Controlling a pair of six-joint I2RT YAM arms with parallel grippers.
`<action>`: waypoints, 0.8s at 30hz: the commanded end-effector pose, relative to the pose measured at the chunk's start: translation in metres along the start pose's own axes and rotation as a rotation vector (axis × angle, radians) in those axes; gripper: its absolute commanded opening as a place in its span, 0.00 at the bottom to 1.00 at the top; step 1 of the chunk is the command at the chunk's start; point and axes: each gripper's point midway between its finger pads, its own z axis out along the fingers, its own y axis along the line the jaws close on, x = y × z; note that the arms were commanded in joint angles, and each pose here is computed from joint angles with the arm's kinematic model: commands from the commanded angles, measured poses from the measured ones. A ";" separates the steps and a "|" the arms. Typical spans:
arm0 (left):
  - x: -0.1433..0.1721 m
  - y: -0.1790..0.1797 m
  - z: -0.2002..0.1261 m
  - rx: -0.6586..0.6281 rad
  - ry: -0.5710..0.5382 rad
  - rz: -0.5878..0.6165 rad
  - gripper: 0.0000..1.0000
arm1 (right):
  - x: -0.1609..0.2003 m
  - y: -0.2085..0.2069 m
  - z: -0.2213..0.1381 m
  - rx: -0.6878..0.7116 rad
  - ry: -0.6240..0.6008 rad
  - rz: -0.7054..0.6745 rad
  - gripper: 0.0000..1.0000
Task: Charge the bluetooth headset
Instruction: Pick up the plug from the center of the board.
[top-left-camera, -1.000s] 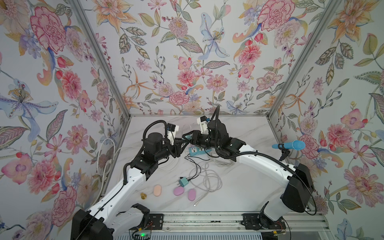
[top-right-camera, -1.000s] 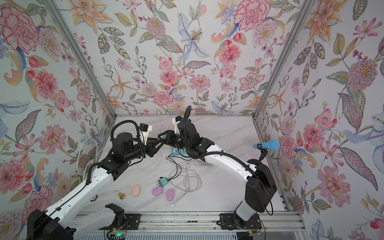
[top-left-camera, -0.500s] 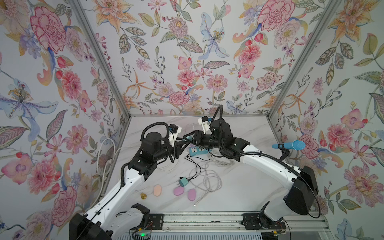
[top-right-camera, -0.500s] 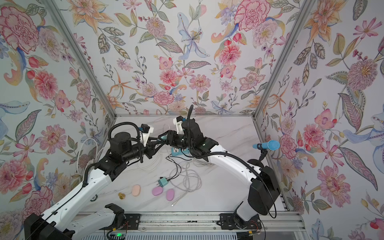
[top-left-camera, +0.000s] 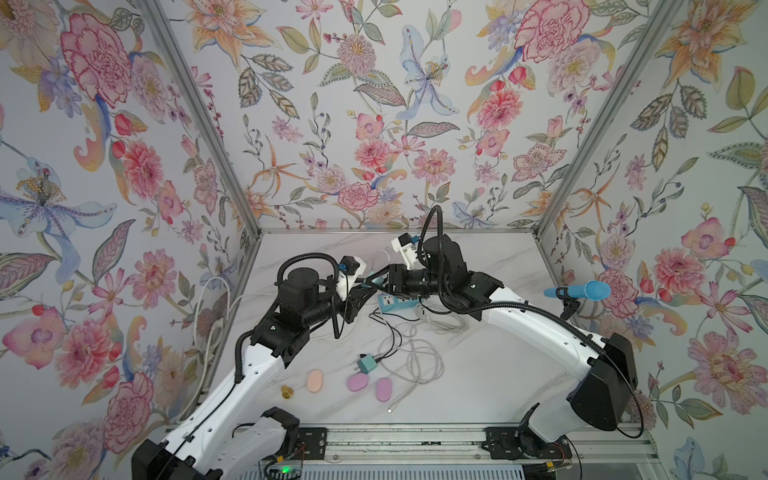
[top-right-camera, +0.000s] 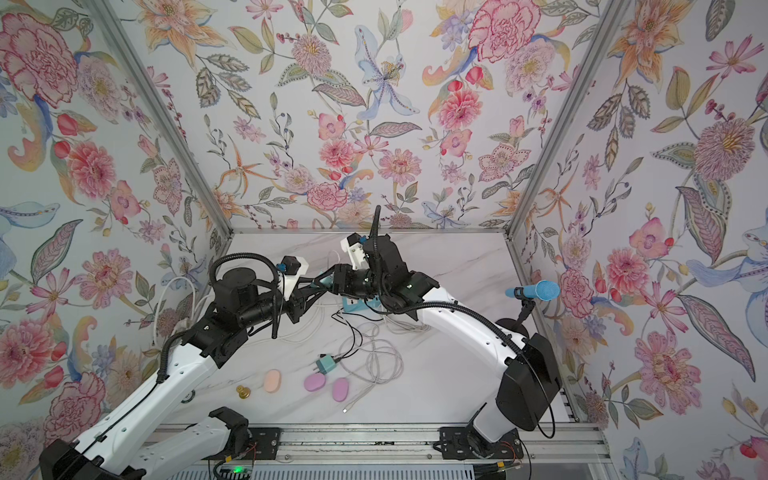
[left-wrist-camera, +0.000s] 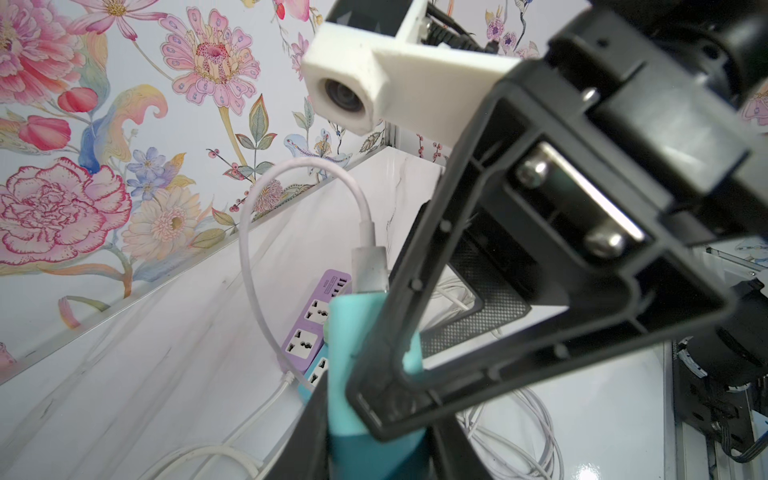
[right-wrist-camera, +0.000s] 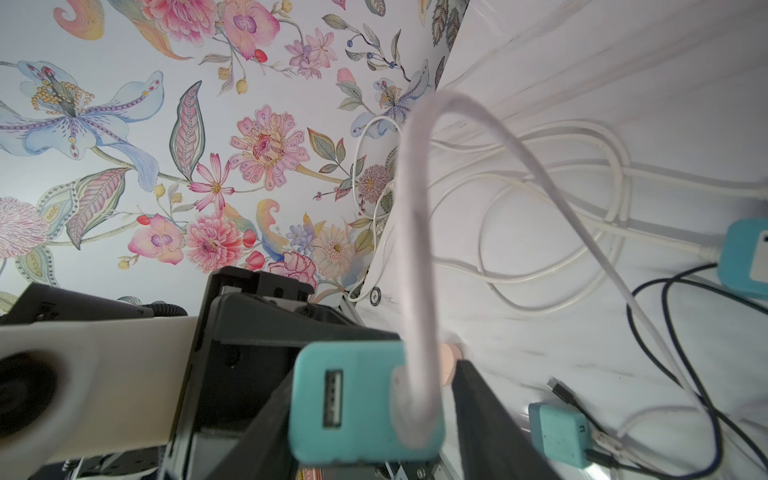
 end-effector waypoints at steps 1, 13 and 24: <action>-0.015 -0.014 -0.003 0.065 -0.057 0.075 0.00 | -0.010 -0.003 -0.010 0.031 -0.024 -0.008 0.48; -0.009 -0.011 0.009 0.081 -0.040 0.008 0.63 | -0.014 -0.028 -0.005 0.155 -0.075 -0.135 0.00; 0.008 0.000 0.021 0.049 0.022 -0.086 0.65 | 0.018 -0.156 -0.017 0.694 0.075 -0.327 0.00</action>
